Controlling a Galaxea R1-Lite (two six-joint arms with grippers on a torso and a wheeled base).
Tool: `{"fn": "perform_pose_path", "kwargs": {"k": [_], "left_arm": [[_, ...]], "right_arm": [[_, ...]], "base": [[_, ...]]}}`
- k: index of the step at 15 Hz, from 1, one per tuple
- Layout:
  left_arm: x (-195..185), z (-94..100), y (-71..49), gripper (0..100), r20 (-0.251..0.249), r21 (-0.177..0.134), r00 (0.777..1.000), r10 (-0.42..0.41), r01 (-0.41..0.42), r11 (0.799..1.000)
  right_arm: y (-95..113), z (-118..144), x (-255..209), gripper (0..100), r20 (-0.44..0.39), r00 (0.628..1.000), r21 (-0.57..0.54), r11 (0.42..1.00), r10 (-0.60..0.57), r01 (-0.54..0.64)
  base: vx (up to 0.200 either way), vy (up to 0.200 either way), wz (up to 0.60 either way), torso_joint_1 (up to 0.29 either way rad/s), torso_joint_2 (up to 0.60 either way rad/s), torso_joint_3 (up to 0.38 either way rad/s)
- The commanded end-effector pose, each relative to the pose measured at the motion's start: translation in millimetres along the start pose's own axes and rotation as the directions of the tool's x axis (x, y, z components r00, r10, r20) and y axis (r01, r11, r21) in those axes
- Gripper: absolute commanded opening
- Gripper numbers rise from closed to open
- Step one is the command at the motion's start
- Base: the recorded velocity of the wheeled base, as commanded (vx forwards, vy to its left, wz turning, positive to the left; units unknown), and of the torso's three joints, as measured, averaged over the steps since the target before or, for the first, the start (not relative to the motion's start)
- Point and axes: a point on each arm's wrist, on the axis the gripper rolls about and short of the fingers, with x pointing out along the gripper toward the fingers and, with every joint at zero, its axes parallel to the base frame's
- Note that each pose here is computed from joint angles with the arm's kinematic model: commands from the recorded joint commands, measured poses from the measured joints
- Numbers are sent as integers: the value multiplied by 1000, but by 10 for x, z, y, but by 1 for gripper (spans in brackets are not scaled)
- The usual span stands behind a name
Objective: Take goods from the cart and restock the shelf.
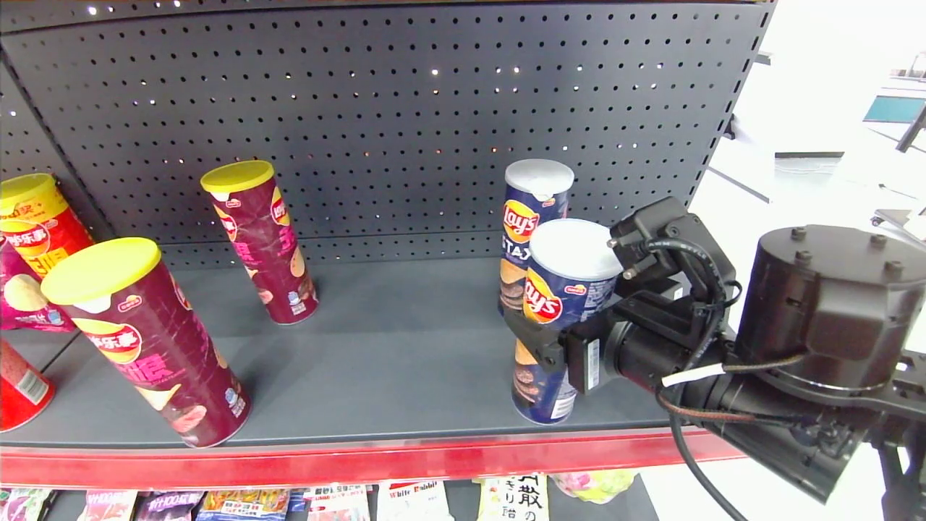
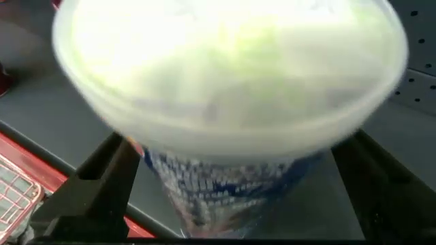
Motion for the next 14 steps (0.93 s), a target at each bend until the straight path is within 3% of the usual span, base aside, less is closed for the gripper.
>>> {"fn": "perform_pose_path", "kwargs": {"k": [1, 2, 10, 14], "left_arm": [[0, 0, 0, 100, 1, 0, 1000, 1, -1, 1000], [0, 0, 0, 100, 1, 0, 1000, 1, -1, 1000], [0, 0, 0, 100, 1, 0, 1000, 1, -1, 1000], [0, 0, 0, 100, 1, 0, 1000, 1, -1, 1000]], "right_arm": [[15, -21, 40, 100, -9, 1000, -2, 1000, -1, 1], [20, -32, 50, 0, -10, 1000, -2, 1000, -1, 1], [9, -5, 8, 0, 2, 1000, -1, 1000, 12, -12], [-192, 90, 3, 0, 52, 983, -9, 984, 178, -178]], "base": [[0, 0, 0, 0, 0, 0], [0, 0, 0, 0, 0, 0], [0, 0, 0, 0, 0, 0], [0, 0, 0, 0, 0, 0]]}}
